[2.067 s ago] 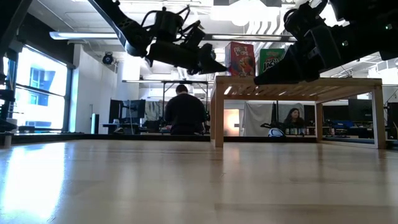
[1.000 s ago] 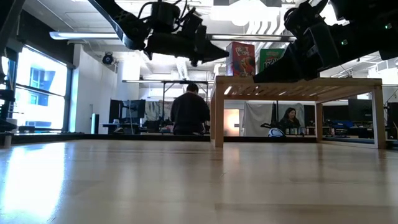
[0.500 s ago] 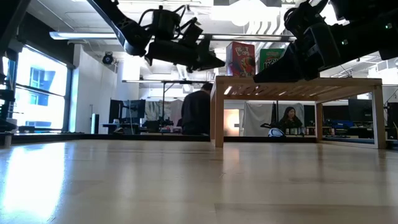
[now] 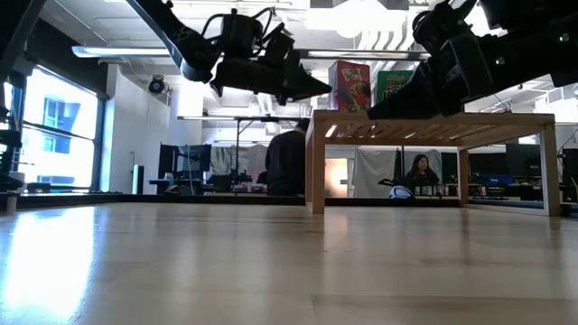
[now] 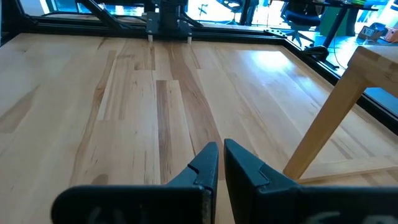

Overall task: Stack cereal on shelf
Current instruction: Put the red cereal box on the shelf aligned with other red cereal box

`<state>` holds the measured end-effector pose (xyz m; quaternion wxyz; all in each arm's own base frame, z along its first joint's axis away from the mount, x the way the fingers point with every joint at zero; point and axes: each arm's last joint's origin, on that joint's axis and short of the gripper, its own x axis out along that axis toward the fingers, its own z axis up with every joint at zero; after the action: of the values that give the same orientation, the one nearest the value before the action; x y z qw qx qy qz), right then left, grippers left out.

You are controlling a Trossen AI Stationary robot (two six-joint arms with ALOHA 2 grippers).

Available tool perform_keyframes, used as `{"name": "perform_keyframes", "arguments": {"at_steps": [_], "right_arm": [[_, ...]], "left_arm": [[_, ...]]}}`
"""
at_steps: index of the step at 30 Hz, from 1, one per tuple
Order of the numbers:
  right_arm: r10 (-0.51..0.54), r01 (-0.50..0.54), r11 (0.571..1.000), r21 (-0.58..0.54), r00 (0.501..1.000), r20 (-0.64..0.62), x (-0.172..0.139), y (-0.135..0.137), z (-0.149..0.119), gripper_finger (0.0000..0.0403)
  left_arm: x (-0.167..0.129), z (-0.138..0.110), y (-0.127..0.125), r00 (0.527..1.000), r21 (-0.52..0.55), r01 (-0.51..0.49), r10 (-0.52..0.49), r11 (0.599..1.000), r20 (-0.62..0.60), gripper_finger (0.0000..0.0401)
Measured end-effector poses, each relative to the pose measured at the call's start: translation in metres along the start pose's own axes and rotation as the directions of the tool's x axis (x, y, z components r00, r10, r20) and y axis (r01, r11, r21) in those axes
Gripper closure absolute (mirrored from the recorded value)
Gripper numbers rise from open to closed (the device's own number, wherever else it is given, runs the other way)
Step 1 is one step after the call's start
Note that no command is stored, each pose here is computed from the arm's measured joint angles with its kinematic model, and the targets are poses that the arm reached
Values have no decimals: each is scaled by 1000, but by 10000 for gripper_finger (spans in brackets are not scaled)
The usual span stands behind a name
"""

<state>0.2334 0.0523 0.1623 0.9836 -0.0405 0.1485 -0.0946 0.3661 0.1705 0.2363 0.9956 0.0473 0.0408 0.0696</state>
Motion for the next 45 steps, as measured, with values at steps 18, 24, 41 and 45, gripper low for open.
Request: {"name": "perform_keyframes", "arguments": {"at_steps": [18,24,41,45], "right_arm": [[0,0,1000,-2,1000,14,0,0,2,387],[0,0,1000,3,1000,25,0,0,3,387],[11,-11,1000,2,1000,23,0,0,2,387],[19,-19,1000,9,999,38,0,1,4,387]], "left_arm": [[4,-5,-9,998,15,-25,26,1000,-54,401],[4,-9,-1,997,27,-65,66,998,-49,401],[5,10,3,984,46,-63,70,997,-166,401],[8,7,-4,981,60,-21,32,998,-192,401]]}}
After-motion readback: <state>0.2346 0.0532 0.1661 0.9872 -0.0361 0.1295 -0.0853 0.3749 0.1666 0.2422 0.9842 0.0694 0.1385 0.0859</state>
